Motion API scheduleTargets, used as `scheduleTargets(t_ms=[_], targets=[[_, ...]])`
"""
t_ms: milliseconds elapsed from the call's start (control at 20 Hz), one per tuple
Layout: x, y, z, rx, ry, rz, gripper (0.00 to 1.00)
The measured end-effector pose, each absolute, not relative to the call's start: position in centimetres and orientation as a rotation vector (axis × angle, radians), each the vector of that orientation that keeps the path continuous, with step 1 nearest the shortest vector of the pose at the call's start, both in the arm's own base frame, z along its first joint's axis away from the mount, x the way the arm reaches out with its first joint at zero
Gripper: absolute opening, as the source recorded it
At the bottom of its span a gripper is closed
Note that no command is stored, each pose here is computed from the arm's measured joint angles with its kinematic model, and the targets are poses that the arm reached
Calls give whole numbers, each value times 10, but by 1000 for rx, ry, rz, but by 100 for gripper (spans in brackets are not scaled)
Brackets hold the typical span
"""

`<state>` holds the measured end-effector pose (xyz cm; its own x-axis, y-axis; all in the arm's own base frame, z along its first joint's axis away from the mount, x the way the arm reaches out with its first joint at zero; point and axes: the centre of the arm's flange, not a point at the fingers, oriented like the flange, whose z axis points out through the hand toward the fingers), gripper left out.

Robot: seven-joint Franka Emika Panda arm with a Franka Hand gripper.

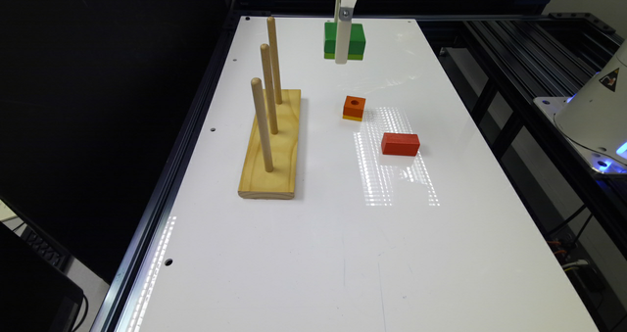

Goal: Pick up green block.

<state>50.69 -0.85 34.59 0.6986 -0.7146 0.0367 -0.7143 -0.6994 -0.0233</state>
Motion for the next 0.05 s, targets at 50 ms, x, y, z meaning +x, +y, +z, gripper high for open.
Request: scheduleTargets(t_ms=[50], targets=[[506,-8,349,-2889,1215,-67,0]])
